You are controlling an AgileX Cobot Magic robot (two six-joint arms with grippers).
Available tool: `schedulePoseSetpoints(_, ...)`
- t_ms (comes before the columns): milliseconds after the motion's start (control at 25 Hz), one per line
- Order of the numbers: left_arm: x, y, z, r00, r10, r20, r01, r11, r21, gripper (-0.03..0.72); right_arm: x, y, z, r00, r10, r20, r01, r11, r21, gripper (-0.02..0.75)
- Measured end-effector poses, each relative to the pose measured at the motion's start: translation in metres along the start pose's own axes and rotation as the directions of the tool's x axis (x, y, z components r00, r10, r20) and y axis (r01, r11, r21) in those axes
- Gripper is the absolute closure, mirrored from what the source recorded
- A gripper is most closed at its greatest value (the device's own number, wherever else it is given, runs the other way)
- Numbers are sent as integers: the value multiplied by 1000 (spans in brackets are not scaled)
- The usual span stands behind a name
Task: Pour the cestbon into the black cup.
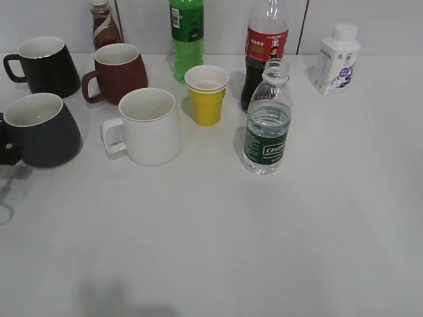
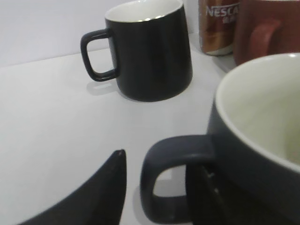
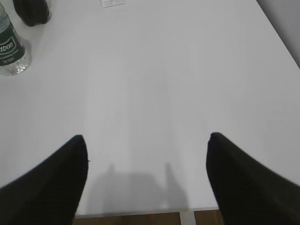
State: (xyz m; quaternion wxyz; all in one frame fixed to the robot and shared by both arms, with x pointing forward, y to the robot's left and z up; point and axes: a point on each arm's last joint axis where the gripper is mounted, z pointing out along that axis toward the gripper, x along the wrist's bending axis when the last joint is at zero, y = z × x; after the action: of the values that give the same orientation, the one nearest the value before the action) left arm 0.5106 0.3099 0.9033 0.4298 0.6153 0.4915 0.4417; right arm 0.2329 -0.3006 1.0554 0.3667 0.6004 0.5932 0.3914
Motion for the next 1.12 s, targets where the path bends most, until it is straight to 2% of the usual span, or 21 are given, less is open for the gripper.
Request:
schedulePoseSetpoints(120, 2, 3, 9, 1000, 9, 1, -9, 1000, 18, 405, 0, 0, 0, 1000, 0, 0, 0, 1000, 0, 146)
schedulePoseSetpoints(280, 4, 5, 23, 999, 32, 22, -32, 999, 19, 611, 0, 0, 0, 1000, 1, -1, -1, 1000, 0, 146)
schedulePoseSetpoints(320, 4, 4, 24, 999, 39, 26, -39, 999, 20, 634, 0, 0, 0, 1000, 1, -1, -1, 1000, 0, 146)
schedulePoseSetpoints(520, 4, 7, 24, 998, 50, 32, -51, 999, 19, 636, 3, 0, 0, 999, -8, -32, 8, 1000, 1, 150)
schedulePoseSetpoints(680, 5, 21, 17, 996, 79, 32, -79, 997, 9, 636, 14, 7, 4, 983, -101, -153, 104, 995, 9, 181)
schedulePoseSetpoints(800, 7, 39, 10, 995, 96, 18, -95, 995, -24, 636, 22, 31, 15, 963, -176, -204, 153, 981, -121, 200)
schedulePoseSetpoints(880, 8, 49, 4, 994, 107, 9, -107, 994, -35, 636, 24, 53, 25, 965, -160, -208, 103, 960, -262, 204)
schedulePoseSetpoints(960, 9, 57, -1, 993, 116, 1, -116, 992, -42, 636, 24, 68, 37, 971, -99, -217, 17, 937, -349, 204)
schedulePoseSetpoints(1040, 10, 66, -6, 992, 125, -5, -125, 991, -56, 636, 25, 77, 49, 967, -18, -255, -83, 923, -377, 206)
schedulePoseSetpoints(1120, 10, 75, -12, 990, 140, -8, -141, 986, -85, 636, 27, 76, 65, 958, -5, -288, -103, 929, -357, 205)
